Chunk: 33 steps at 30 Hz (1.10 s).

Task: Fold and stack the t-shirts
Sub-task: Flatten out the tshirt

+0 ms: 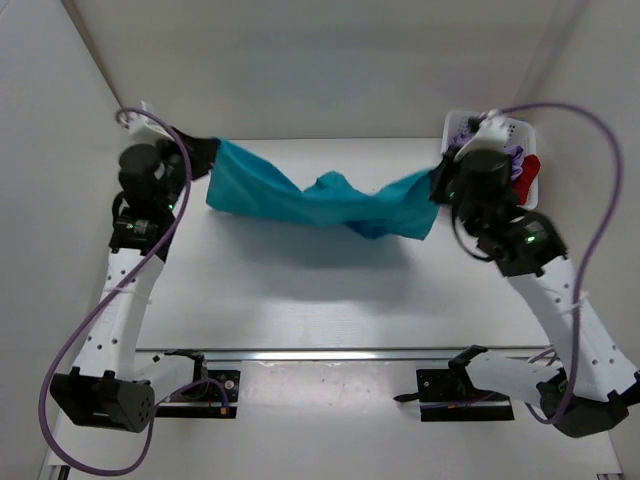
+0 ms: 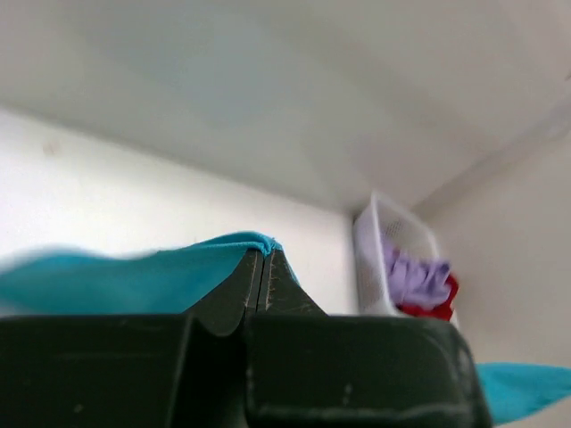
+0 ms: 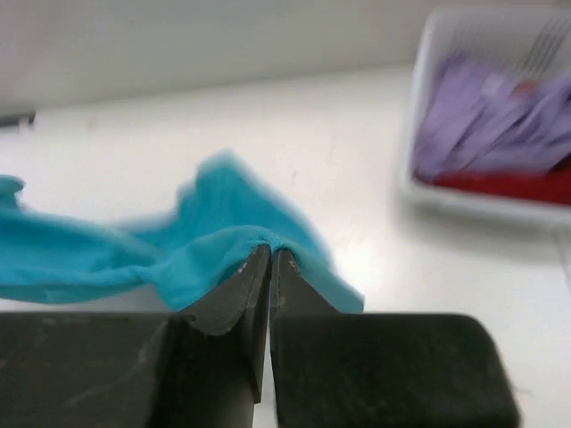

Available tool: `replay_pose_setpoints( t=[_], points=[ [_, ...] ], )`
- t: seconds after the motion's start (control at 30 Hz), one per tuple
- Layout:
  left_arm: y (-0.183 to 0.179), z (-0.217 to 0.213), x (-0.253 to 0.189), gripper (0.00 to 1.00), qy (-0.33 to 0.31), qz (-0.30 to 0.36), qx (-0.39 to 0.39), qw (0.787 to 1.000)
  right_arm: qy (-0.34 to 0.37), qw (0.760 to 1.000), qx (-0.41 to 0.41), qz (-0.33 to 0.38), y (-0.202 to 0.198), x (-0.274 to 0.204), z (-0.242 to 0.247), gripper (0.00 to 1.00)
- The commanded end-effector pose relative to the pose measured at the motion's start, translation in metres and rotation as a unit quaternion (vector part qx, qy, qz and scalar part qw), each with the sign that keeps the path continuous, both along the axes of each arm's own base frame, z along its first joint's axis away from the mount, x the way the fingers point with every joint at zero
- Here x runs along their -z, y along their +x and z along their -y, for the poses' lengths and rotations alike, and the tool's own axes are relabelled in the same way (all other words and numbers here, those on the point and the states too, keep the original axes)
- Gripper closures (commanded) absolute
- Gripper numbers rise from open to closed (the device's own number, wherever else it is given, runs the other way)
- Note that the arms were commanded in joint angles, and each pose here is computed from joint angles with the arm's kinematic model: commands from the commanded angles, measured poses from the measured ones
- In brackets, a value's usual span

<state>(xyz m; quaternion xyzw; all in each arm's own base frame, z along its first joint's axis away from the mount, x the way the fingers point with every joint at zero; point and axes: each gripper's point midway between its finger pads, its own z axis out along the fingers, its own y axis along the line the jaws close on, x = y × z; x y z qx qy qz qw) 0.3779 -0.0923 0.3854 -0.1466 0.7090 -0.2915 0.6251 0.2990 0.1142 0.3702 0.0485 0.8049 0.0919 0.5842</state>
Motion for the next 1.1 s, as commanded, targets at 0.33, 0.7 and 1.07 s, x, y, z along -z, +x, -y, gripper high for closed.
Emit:
replay_pose_setpoints(
  t=[0.33,0.7,1.07],
  points=[
    [0.019,-0.036,-0.092,1.0,0.021,0.05,-0.036,0.998,-0.15,0.958,0.018,0.244,0.055,-0.229,0.012,1.0],
    [0.112,-0.046,0.068,1.0,0.043,-0.112,-0.065,0.991,-0.128,0.985,-0.074,0.094,0.234,-0.078,0.011,1.0],
    [0.132,-0.058,-0.05,1.0,-0.014,-0.018,-0.033,0.999,-0.095,0.932,-0.048,0.345,0.18,-0.25,0.012,1.0]
  ],
)
